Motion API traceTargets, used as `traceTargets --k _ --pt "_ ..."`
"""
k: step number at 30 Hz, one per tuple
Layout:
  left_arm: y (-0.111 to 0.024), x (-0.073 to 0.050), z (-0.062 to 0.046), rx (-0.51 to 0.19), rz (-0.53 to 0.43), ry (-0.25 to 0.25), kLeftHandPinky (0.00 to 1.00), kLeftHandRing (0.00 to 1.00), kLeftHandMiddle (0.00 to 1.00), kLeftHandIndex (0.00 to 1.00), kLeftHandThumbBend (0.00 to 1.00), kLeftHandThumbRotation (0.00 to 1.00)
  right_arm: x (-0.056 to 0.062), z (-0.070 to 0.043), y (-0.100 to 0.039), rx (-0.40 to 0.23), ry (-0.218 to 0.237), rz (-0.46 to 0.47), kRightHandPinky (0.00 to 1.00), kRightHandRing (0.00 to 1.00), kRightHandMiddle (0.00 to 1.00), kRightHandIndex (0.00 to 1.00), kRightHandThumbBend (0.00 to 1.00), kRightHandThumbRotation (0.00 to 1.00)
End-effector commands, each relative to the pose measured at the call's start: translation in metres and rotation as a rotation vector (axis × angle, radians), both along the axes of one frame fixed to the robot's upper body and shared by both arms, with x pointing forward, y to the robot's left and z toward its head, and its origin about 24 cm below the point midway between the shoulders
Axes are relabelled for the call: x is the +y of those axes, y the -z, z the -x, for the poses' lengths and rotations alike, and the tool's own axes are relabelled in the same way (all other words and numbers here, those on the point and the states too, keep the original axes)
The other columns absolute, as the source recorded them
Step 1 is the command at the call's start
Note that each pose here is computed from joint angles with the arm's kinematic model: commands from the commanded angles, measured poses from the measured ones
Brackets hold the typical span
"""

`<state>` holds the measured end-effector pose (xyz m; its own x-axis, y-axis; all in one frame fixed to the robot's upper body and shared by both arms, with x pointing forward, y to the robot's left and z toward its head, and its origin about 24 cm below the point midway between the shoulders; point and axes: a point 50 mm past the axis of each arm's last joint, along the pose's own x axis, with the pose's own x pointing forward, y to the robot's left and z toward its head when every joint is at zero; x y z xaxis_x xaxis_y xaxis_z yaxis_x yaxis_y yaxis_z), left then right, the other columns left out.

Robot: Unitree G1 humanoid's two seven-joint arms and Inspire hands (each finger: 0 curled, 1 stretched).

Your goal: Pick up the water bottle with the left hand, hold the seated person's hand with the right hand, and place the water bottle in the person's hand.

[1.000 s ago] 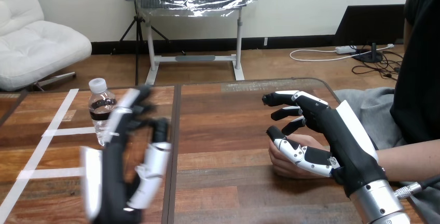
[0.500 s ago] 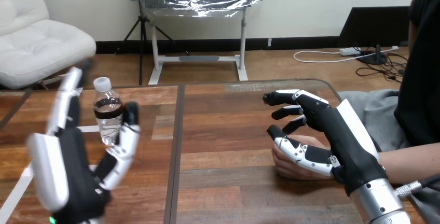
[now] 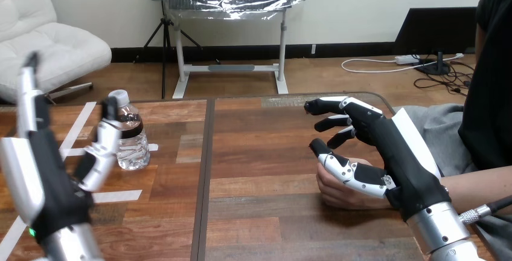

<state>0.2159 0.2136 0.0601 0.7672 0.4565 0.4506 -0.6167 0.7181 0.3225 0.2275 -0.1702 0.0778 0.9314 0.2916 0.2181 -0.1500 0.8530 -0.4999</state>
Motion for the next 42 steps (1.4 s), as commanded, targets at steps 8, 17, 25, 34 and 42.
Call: traceTargets --k 8,17,25,34,42 --pt "-0.006 0.026 -0.040 0.061 0.075 -0.020 0.95 0.96 0.98 0.99 0.76 0.46 0.002 -0.010 -0.016 -0.085 0.001 -0.012 0.54 0.69 0.77 0.72 0.38 0.00" --pt "-0.001 0.035 -0.059 0.145 0.063 -0.019 0.93 0.96 0.98 0.99 0.83 0.43 0.001 -0.010 -0.016 -0.085 -0.001 -0.012 0.55 0.69 0.77 0.72 0.39 0.00" --pt "0.001 0.036 -0.075 0.230 0.028 -0.008 0.90 0.95 0.97 0.98 0.89 0.45 -0.001 -0.010 -0.016 -0.090 -0.001 -0.004 0.55 0.69 0.77 0.72 0.39 0.00" --pt "0.001 0.036 -0.091 0.307 0.011 0.006 0.85 0.94 0.95 0.96 0.90 0.45 -0.002 -0.011 -0.017 -0.086 0.006 0.012 0.55 0.70 0.77 0.73 0.40 0.00" --pt "0.000 0.036 -0.103 0.358 0.000 0.024 0.82 0.92 0.94 0.95 0.93 0.48 -0.003 -0.012 -0.018 -0.094 0.008 0.028 0.57 0.70 0.76 0.72 0.40 0.00"
